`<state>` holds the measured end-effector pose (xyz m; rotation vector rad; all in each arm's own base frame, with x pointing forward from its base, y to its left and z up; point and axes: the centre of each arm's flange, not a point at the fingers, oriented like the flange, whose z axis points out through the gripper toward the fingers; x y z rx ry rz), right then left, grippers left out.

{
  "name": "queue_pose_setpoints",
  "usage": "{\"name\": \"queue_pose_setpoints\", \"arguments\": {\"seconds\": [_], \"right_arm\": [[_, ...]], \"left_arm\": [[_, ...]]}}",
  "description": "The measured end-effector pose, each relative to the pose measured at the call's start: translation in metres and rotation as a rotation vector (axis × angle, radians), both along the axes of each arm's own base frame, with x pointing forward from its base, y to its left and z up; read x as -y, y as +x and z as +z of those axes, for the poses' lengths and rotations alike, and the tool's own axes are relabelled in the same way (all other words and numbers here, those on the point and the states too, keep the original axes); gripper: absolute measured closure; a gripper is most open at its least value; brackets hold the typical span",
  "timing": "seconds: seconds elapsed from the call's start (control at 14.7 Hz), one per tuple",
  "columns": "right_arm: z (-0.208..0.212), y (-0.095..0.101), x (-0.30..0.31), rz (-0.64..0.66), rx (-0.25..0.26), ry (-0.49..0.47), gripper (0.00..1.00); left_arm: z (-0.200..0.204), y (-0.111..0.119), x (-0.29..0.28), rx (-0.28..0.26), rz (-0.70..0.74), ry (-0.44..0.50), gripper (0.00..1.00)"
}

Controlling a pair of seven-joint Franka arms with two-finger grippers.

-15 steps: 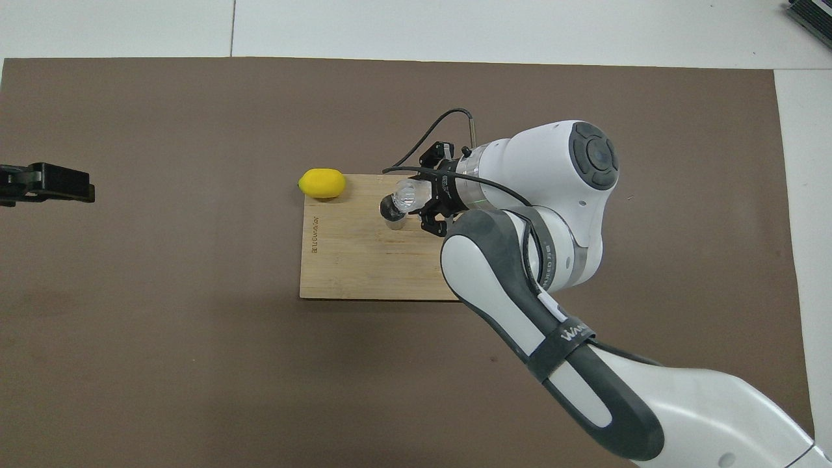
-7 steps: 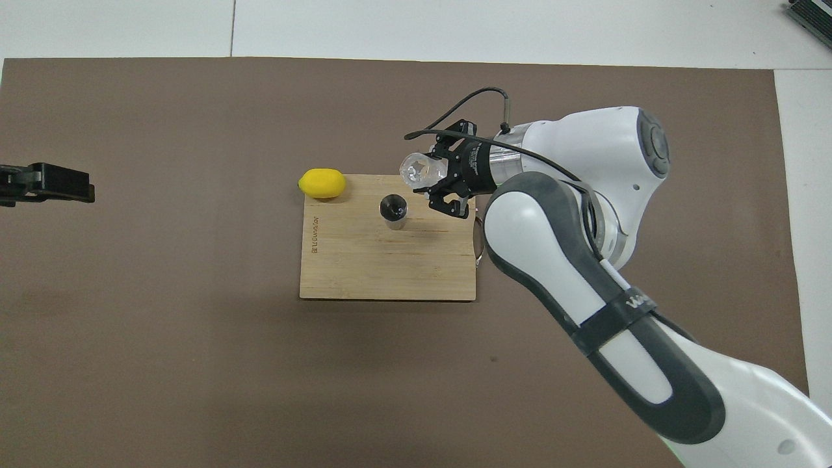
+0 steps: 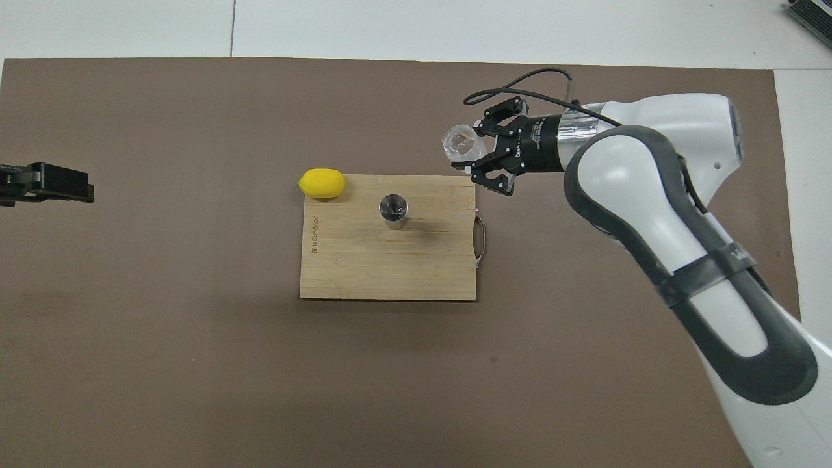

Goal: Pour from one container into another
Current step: 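Raise the glass upright and pull the right gripper back, then lower the clear glass onto the table with the right gripper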

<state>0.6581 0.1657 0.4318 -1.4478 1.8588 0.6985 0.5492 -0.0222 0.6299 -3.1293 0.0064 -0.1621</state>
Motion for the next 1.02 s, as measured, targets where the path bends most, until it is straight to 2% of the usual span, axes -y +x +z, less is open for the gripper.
{"name": "queue_pose_setpoints", "arguments": {"seconds": [0.27, 0.54, 0.82, 1.02], "right_arm": [[-0.010, 0.004, 0.060, 0.010, 0.000, 0.071, 0.49], [-0.033, -0.004, 0.112, 0.021, 0.008, 0.177, 0.49], [-0.072, -0.011, 0.155, 0.039, 0.028, 0.285, 0.49], [-0.109, -0.019, 0.190, 0.015, 0.029, 0.294, 0.49]], "left_arm": [[0.000, 0.000, 0.000, 0.000, 0.000, 0.000, 0.00], [-0.002, 0.001, 0.000, -0.003, 0.001, 0.000, 0.00], [-0.001, 0.002, 0.000, 0.011, 0.002, -0.001, 0.00], [0.001, 0.004, -0.001, 0.029, 0.005, -0.002, 0.00]]}}
